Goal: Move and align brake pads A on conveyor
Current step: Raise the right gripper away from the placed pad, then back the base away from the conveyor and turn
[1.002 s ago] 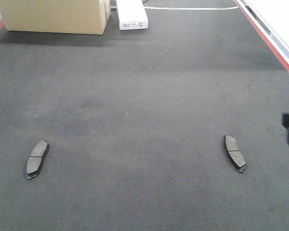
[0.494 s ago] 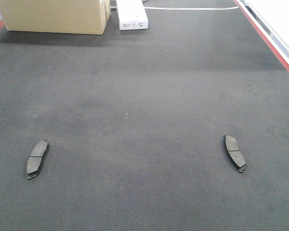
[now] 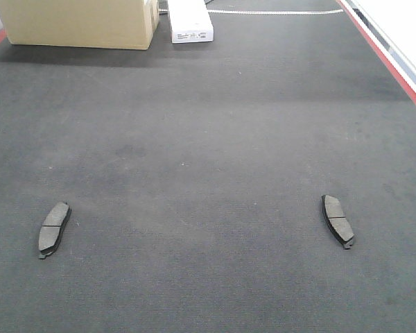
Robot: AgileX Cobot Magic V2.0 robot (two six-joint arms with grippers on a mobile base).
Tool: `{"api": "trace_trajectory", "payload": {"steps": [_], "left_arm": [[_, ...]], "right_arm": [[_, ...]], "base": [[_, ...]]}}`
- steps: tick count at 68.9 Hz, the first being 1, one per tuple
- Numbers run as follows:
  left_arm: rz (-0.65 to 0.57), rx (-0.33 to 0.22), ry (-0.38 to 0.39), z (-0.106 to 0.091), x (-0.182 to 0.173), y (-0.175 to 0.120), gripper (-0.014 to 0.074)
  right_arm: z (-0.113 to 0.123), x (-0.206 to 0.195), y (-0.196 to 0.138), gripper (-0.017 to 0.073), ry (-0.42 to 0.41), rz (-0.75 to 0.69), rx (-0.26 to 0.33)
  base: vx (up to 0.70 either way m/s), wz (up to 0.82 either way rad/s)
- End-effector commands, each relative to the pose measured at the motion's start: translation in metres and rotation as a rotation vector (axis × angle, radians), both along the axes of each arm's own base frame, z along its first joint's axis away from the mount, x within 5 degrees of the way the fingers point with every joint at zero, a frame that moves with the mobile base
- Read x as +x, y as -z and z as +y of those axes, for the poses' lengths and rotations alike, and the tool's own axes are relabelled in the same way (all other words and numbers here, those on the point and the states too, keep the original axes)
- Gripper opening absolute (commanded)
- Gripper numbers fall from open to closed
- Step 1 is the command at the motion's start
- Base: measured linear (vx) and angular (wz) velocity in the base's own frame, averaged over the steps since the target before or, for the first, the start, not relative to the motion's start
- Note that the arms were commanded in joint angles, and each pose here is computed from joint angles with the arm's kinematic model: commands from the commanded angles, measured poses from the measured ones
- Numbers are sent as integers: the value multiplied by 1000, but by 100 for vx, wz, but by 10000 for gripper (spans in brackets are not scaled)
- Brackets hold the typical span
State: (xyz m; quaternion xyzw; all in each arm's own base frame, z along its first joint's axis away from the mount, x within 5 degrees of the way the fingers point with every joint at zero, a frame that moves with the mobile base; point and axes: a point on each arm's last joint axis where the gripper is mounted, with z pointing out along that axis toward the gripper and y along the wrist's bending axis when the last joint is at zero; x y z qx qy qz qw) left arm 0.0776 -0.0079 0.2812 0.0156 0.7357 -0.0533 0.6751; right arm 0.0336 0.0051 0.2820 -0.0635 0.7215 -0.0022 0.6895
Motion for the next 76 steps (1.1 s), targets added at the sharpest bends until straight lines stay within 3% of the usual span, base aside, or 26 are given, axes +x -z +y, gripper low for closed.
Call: {"api": "trace_trajectory", "payload": {"steps": [1, 47, 76], "left_arm": [[-95, -16, 2, 0, 0, -15, 412], [-85, -15, 2, 0, 1, -14, 412], [-84, -15, 2, 0, 1, -14, 412]], "right_arm": [[-1, -1, -15, 514, 11, -96, -9], [-1, 1, -15, 514, 11, -85, -9], [-1, 0, -15, 514, 11, -85, -9]], "base": [[0, 0], [-3, -1], [-39, 1]]}}
